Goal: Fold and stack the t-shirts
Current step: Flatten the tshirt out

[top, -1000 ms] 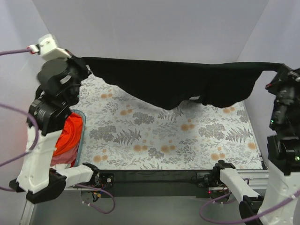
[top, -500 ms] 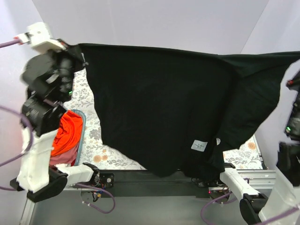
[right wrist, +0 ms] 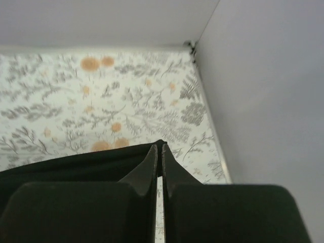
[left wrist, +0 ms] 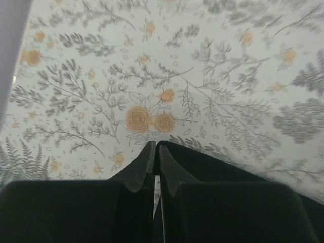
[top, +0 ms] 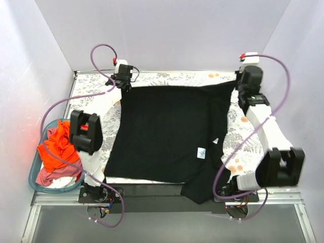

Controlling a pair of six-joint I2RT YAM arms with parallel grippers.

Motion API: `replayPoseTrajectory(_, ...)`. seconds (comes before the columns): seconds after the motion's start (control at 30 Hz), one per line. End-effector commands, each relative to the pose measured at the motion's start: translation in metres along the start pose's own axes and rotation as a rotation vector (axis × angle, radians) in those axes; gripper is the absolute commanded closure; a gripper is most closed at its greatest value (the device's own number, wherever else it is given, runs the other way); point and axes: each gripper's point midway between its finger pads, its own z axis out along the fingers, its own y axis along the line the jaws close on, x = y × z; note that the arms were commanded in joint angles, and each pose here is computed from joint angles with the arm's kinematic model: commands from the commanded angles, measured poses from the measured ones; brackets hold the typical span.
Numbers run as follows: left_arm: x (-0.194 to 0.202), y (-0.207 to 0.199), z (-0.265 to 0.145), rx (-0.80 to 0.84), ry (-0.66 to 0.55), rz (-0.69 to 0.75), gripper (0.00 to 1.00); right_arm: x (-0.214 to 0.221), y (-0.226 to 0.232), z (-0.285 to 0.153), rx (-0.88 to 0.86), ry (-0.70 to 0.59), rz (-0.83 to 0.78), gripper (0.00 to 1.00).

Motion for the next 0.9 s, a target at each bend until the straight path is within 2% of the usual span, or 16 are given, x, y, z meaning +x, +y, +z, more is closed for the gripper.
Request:
replayPoseTrajectory(0.0, -0.006, -0.002, 0.038, -0.036, -0.015, -0.028, 1.00, -0.016, 0.003, 0.033, 0.022, -0.114, 0.052, 0.99)
replayPoseTrajectory(0.1, 0.018, -0.010, 0.076, -0.052, 0.035, 0.018, 1.00, 0.021, 0.025, 0.072, -0.020, -0.026, 0.030, 0.99)
replayPoseTrajectory(0.13, 0.014, -0.015, 0.083, -0.041, 0.022, 0.015, 1.00, 0.042, 0.033, 0.088, -0.028, 0.020, 0.017, 0.99)
replayPoseTrajectory(0.33, 0.040, -0.019, 0.127, -0.054, 0.070, 0.049, 1.00, 0.068, 0.055, 0.126, -0.081, 0.076, 0.009, 0.99)
replayPoseTrajectory(0.6, 0.033, -0.016, 0.139, -0.061, 0.058, 0.042, 1.00, 0.078, 0.057, 0.106, -0.111, 0.128, 0.054, 0.99)
replayPoseTrajectory(0.87, 0.002, -0.007, 0.138, -0.071, -0.004, 0.033, 1.00, 0.059, 0.038, 0.086, -0.045, 0.097, 0.078, 0.99)
